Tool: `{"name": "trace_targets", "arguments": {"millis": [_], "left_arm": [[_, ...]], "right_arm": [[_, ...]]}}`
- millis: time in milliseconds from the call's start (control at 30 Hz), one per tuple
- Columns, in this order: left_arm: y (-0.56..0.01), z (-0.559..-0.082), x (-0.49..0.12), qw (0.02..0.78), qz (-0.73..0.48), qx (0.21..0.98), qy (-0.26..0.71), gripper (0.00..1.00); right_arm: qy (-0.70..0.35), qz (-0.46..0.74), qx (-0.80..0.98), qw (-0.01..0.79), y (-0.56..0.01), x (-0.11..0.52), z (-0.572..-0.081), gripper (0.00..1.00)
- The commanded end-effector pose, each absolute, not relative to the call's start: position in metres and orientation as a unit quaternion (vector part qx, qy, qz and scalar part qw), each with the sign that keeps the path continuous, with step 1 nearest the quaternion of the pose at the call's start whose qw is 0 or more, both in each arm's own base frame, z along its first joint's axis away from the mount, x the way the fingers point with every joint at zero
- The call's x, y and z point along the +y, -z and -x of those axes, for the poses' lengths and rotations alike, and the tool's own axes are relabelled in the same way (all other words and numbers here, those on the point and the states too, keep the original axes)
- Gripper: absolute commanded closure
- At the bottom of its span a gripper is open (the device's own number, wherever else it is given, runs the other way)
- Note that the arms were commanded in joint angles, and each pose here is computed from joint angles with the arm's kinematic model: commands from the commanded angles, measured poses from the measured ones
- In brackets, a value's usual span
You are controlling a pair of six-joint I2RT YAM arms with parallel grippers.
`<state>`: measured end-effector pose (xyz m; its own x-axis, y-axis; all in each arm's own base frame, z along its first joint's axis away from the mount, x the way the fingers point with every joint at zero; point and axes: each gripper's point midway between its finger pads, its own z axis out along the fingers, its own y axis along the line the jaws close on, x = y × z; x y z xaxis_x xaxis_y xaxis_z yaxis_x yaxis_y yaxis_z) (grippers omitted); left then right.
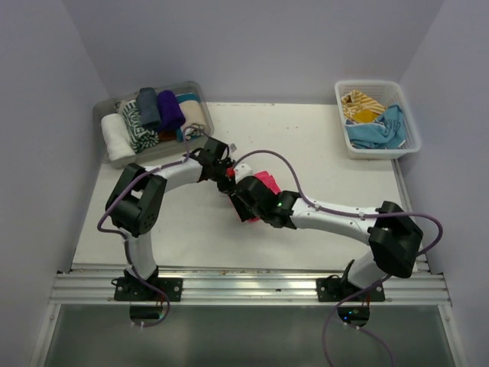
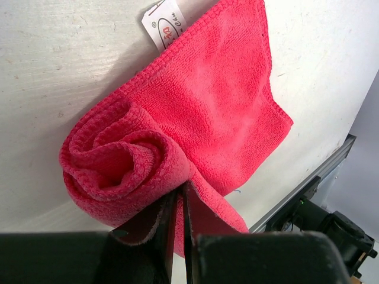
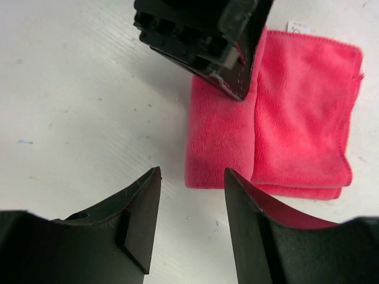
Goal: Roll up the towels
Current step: Roll the towel
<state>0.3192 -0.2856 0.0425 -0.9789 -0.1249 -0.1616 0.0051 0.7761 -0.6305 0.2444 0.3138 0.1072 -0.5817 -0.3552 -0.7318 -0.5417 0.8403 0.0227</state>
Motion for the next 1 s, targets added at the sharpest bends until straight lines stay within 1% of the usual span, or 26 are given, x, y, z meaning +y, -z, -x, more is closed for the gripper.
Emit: {"name": "trace_targets", "arguments": {"millis": [0,167,333,500,600,633,667,700,733,767,800,833,867,900,933,967], "left_arm": [[-0.020,-0.317,-0.279,0.091,0.018,0.949,0.300,0.87],[-0.020,-0.317,-0.280,0.090,0.018,0.949,0.303,0.87],[-0.020,-0.318,-0.281,0.089,0.018,0.949,0.304,0.87],[-0.020,-0.318,-0.282,0.086,0.019,0.948,0.306,0.87],[-0.020,-0.319,-0.284,0.084,0.020,0.947,0.309,0.86],[-0.021,-0.319,-0.283,0.084,0.020,0.947,0.310,0.86],[-0.021,-0.319,-0.284,0.084,0.020,0.946,0.311,0.85],[-0.023,-0.320,-0.285,0.084,0.020,0.945,0.314,0.82],[-0.025,-0.320,-0.285,0.084,0.019,0.945,0.314,0.80],[-0.028,-0.321,-0.286,0.087,0.018,0.945,0.316,0.77],[-0.031,-0.322,-0.286,0.088,0.017,0.944,0.317,0.70],[-0.039,-0.324,-0.287,0.096,0.015,0.942,0.323,0.66],[-0.045,-0.327,-0.287,0.102,0.013,0.939,0.328,0.62],[-0.051,-0.329,-0.286,0.108,0.011,0.938,0.329,0.52],[-0.063,-0.333,-0.285,0.121,0.010,0.934,0.335,0.48],[-0.071,-0.336,-0.284,0.130,0.009,0.932,0.339,0.40]], "right_arm": [[0.007,0.302,0.854,0.425,-0.115,0.302,-0.258,0.50],[0.022,0.337,0.844,0.418,-0.097,0.320,-0.256,0.49],[0.036,0.353,0.839,0.412,-0.077,0.325,-0.260,0.49],[0.065,0.366,0.843,0.389,-0.044,0.320,-0.258,0.50],[0.087,0.354,0.849,0.382,-0.027,0.312,-0.258,0.55],[0.095,0.350,0.851,0.379,-0.023,0.309,-0.258,0.63],[0.103,0.345,0.853,0.378,-0.020,0.306,-0.258,0.67],[0.104,0.335,0.857,0.377,-0.018,0.304,-0.258,0.73],[0.104,0.329,0.859,0.379,-0.018,0.303,-0.258,0.84],[0.098,0.326,0.863,0.373,-0.015,0.300,-0.255,0.90],[0.082,0.317,0.868,0.374,-0.016,0.301,-0.253,0.94],[0.057,0.305,0.871,0.382,-0.024,0.305,-0.254,0.99],[0.039,0.298,0.878,0.373,-0.021,0.300,-0.252,1.00],[0.004,0.287,0.887,0.361,-0.020,0.303,-0.248,1.00],[-0.028,0.275,0.889,0.366,-0.030,0.307,-0.249,1.00],[-0.042,0.261,0.897,0.355,-0.027,0.299,-0.252,1.00]]}}
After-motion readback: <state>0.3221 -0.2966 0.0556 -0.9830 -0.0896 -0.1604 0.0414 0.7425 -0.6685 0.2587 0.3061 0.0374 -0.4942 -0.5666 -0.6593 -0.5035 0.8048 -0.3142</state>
